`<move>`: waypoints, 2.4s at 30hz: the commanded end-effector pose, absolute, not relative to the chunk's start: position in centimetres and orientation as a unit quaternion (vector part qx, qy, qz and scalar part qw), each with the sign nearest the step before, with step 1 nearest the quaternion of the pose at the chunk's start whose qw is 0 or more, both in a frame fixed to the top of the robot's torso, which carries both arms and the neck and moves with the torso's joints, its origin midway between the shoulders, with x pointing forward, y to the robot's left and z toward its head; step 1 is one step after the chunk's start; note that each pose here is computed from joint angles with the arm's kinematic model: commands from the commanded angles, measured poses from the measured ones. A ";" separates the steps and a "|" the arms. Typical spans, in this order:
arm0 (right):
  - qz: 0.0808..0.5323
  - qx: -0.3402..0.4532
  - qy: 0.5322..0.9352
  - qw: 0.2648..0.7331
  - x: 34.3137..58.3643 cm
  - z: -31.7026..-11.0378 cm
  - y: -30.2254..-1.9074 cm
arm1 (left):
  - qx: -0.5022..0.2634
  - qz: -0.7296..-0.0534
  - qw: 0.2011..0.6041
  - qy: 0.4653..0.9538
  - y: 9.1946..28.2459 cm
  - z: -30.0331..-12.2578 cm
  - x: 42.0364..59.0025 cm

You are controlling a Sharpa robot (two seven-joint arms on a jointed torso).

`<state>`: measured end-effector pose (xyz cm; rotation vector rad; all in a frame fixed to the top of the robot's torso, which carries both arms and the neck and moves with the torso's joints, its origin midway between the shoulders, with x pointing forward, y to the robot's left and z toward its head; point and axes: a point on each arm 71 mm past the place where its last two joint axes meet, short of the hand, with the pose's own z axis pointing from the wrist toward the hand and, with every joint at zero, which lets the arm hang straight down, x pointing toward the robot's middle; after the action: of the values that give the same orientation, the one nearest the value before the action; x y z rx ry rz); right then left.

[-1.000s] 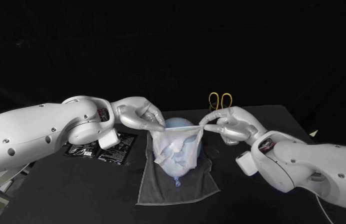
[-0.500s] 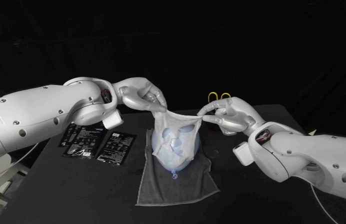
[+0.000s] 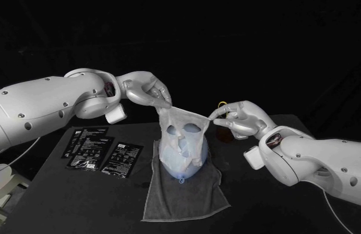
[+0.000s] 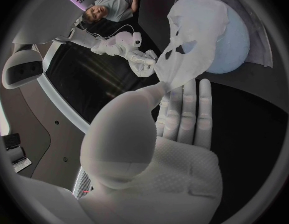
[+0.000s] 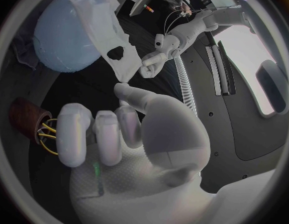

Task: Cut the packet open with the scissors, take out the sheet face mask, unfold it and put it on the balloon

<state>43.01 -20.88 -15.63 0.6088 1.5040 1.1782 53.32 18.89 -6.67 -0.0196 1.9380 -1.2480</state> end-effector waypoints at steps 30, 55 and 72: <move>0.454 0.252 0.675 0.524 47.4 -14.8 -20.1 | 0.027 -0.439 0.437 0.785 16.7 -6.8 55.8; 0.449 0.134 0.767 0.438 51.4 -19.3 -12.6 | 0.041 -0.445 0.416 0.792 16.7 -7.1 54.1; 0.494 0.170 0.760 0.387 51.9 -19.0 -12.9 | 0.057 -0.455 0.392 0.797 16.6 -7.1 52.1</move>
<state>51.98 -13.02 -19.19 0.4041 1.9243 1.1754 52.39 16.84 -7.12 0.1298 2.0077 -1.1435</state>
